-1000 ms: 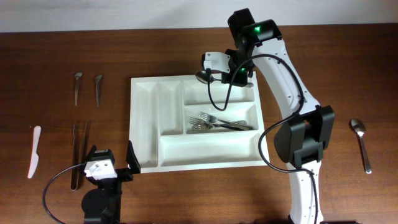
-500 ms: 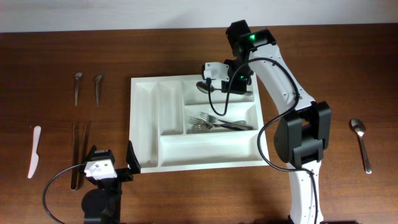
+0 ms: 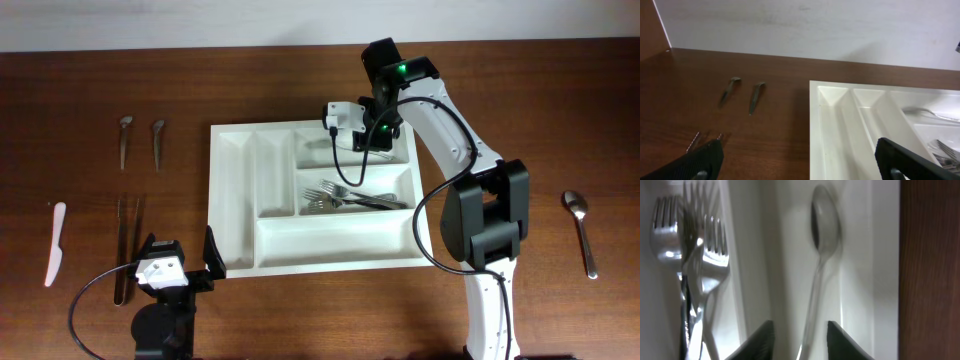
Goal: Pack container
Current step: 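Lower the spoon into the top compartment and open the right gripper, then move the right gripper back right over the remaining spoon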
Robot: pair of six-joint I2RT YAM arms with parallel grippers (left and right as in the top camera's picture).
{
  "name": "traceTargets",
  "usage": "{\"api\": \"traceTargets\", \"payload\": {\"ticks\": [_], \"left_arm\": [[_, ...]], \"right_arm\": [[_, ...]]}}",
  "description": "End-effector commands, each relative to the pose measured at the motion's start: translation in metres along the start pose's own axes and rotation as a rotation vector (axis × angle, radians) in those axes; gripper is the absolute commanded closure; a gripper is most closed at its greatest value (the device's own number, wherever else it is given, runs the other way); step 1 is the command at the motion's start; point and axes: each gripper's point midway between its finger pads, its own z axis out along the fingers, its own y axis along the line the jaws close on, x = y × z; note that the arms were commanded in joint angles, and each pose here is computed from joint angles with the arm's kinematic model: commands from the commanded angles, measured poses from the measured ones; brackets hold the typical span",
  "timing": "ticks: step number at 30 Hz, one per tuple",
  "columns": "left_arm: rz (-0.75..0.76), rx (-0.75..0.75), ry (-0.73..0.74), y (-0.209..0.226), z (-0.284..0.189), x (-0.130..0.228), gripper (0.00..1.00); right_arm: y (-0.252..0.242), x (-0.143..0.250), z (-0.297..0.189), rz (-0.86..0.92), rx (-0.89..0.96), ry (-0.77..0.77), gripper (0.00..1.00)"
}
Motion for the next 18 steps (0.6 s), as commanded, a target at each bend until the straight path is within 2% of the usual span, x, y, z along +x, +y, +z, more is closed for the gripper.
{"api": "traceTargets", "payload": {"ticks": [1,2,6,9,14,18], "left_arm": [[-0.002,0.014,0.001,-0.003,0.0,0.001,0.01],[-0.001,0.014,0.001,-0.003,0.0,0.001,0.01],[-0.002,0.014,0.001,-0.003,0.0,0.001,0.01],[-0.002,0.014,0.001,-0.003,0.0,0.001,0.01],[-0.002,0.014,0.001,-0.003,0.0,0.001,0.01],[-0.002,0.014,0.001,-0.003,0.0,0.001,0.01]], "right_arm": [[0.001,0.002,0.003,0.004,-0.008,-0.007,0.23],[-0.002,0.004,0.002,0.022,0.002,-0.001,0.01],[-0.023,0.009,-0.015,0.189,0.08,0.009,0.01],[-0.044,0.01,-0.045,0.353,0.159,-0.031,0.01],[-0.074,0.035,-0.135,0.63,0.328,-0.075,0.01],[-0.068,0.068,-0.21,0.764,0.436,-0.058,0.01]]}}
